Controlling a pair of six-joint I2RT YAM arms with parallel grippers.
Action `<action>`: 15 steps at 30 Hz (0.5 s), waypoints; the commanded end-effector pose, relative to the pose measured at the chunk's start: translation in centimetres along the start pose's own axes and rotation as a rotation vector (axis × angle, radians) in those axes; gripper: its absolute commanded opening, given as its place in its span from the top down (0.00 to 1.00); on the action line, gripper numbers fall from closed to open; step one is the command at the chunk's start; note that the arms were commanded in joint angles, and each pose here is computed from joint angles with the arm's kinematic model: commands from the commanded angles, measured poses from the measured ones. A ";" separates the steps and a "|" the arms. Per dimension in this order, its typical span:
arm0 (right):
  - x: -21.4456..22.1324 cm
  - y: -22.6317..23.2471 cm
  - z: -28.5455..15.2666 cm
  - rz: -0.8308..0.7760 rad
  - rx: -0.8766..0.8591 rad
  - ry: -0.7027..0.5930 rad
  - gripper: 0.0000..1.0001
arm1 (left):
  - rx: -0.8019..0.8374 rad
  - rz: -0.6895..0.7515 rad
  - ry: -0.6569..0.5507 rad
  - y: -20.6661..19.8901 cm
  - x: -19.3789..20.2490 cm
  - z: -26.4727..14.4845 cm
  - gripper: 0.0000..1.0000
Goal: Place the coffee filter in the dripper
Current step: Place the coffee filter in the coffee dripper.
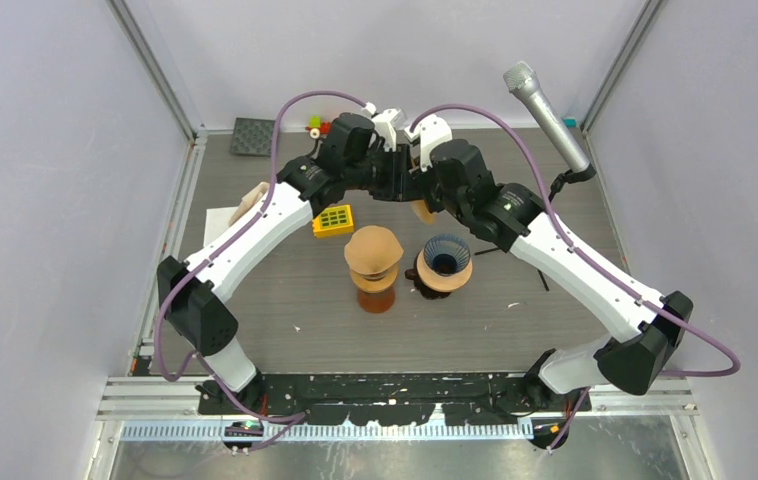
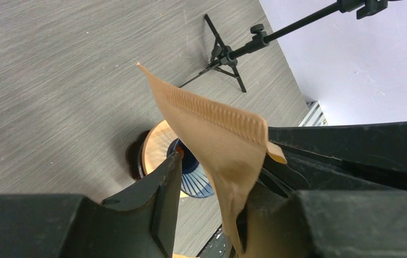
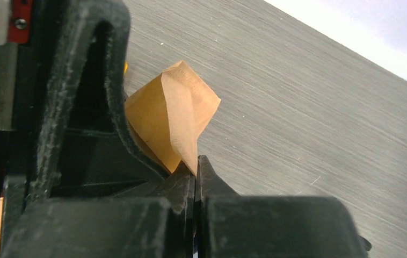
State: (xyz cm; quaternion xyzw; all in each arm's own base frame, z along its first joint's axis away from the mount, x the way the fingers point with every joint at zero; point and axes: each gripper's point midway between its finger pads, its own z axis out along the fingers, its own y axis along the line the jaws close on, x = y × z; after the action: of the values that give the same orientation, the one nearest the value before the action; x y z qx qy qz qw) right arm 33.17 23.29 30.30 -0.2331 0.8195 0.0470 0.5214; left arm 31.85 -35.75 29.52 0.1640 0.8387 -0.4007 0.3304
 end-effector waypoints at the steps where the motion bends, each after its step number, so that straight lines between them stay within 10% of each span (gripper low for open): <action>1: -2.0 0.1 0.2 0.108 0.003 -0.061 1.00 | -0.011 0.047 -0.082 -0.3 -2.2 -0.5 0.66; 15: -2.0 -0.4 0.1 0.107 0.021 -0.063 1.00 | -0.108 0.124 -0.121 1.5 -3.2 -0.8 0.92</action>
State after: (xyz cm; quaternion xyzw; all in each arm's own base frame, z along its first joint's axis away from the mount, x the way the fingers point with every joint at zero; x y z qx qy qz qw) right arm 33.53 23.51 29.78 -0.2036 0.8299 0.0612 0.5159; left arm 33.53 -34.66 29.03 0.1652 0.8429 -0.3546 0.3694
